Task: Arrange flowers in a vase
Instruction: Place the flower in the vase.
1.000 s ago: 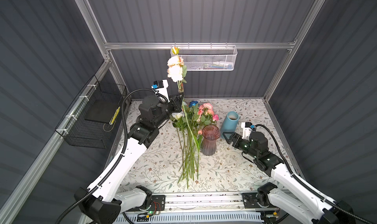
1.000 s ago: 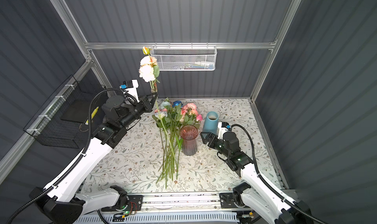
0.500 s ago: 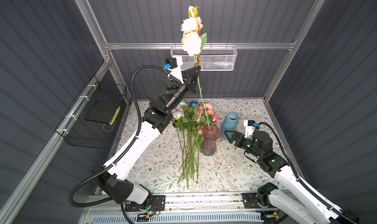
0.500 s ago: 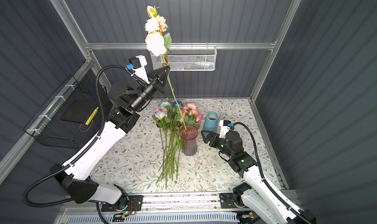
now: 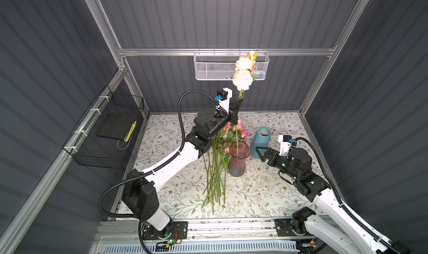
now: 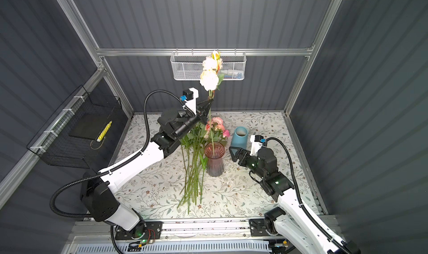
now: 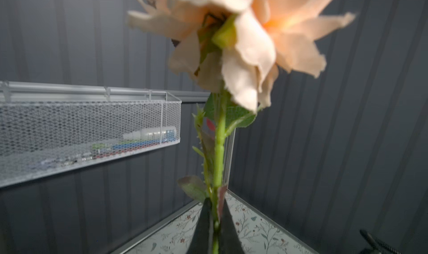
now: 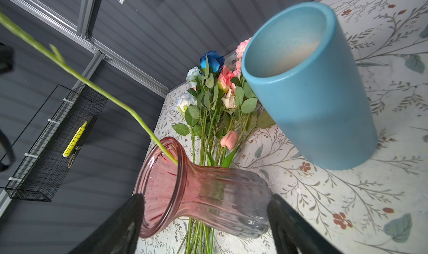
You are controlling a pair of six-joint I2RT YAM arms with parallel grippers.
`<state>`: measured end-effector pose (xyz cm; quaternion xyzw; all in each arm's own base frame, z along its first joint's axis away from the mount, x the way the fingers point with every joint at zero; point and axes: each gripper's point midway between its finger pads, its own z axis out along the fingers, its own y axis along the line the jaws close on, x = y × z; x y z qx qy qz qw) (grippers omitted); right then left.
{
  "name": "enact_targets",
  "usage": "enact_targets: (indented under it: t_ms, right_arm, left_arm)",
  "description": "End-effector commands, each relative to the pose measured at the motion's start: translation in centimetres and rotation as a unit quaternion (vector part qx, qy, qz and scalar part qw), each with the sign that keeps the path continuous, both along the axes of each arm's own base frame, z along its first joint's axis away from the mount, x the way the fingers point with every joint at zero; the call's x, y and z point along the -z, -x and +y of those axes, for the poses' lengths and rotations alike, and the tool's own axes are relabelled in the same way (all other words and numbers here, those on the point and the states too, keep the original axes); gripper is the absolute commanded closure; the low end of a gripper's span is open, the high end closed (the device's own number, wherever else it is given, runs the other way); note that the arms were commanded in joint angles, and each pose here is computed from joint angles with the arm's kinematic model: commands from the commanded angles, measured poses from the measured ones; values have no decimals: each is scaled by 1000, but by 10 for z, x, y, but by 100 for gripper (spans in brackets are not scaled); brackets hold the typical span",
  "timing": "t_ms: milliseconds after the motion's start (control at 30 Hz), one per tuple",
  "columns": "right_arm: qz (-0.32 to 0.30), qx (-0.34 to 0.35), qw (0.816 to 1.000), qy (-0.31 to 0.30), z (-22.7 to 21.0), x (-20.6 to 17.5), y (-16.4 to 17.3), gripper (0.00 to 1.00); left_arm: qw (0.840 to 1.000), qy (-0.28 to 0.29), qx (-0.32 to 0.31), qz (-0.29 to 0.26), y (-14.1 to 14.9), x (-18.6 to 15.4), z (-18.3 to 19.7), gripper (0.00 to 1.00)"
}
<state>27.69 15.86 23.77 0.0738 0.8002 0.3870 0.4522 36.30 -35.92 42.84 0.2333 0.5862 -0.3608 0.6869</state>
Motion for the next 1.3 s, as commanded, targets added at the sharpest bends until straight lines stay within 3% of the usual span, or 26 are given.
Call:
enact_targets:
  t_ms: [0,267,400,500,667,1000,1100,1267]
  right_arm:
    - [-20,6,1000,5,-4,-12,-1,13]
    - [-27,10,1000,-2,-5,-12,-2,11]
    - [-27,15,1000,-5,-6,-10,-1,7]
    - [-27,14,1000,-6,-6,-9,-1,2]
    - [-27,11,1000,-4,-6,-8,1,1]
    - [-6,19,1000,4,-9,12,0,1]
    - [1,21,1000,5,-9,17,0,1]
    - [14,21,1000,9,-9,26,-1,2]
  left_arm:
    - [999,26,1,-36,26,-18,10,100]
    - [999,12,25,43,46,24,5,99]
    - [996,28,20,77,52,31,17,51]
    - [995,42,24,93,59,32,24,33]
    - [990,40,4,137,66,35,41,30]
    - [966,-24,-135,221,70,78,108,27]
    - [947,-40,-189,257,66,107,136,26]
    - [894,-28,-204,397,36,188,180,33]
